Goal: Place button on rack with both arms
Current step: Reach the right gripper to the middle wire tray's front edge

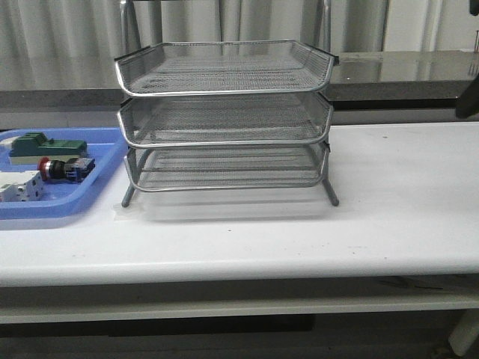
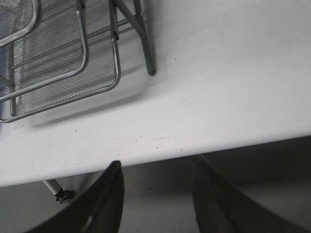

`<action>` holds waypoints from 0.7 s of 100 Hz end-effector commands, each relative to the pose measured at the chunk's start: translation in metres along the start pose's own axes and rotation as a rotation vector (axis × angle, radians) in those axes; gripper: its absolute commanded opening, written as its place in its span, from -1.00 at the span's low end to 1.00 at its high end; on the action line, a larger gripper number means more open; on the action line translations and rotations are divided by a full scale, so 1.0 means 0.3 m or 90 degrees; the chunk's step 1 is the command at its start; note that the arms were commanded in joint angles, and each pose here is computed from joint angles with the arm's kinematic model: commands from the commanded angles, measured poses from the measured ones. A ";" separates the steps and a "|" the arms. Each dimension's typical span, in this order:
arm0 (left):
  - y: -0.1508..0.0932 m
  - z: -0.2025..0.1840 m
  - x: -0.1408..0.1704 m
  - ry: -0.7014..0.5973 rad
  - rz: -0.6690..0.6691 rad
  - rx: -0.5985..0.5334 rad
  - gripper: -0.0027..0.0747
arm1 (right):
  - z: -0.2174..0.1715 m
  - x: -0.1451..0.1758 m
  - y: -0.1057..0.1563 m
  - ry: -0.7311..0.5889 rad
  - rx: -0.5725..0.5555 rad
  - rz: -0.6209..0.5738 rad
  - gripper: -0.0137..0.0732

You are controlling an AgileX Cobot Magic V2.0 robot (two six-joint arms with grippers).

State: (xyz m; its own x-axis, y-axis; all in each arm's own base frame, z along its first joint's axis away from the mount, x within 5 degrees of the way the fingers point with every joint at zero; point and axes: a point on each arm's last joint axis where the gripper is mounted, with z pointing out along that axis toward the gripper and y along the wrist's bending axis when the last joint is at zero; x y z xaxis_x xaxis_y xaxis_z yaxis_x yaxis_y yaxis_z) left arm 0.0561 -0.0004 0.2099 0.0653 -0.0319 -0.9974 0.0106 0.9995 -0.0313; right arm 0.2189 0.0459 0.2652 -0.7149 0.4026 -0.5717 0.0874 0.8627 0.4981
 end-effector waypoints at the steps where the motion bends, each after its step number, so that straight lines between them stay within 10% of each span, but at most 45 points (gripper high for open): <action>1: -0.003 -0.006 0.006 -0.049 -0.008 0.010 -0.98 | 0.006 -0.045 0.044 -0.058 -0.033 -0.001 0.18; 70: -0.003 -0.006 0.006 -0.049 -0.008 0.010 -0.98 | 0.332 -0.183 0.196 0.010 -0.117 0.009 0.18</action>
State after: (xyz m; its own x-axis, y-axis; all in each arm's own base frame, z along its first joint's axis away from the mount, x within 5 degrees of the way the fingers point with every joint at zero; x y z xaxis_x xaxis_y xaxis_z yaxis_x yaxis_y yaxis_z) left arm 0.0561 -0.0004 0.2099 0.0653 -0.0319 -0.9974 0.0106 0.9995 -0.0313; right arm 0.3204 0.1000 0.2423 -0.7573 0.3946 -0.5204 0.0159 0.8077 0.5894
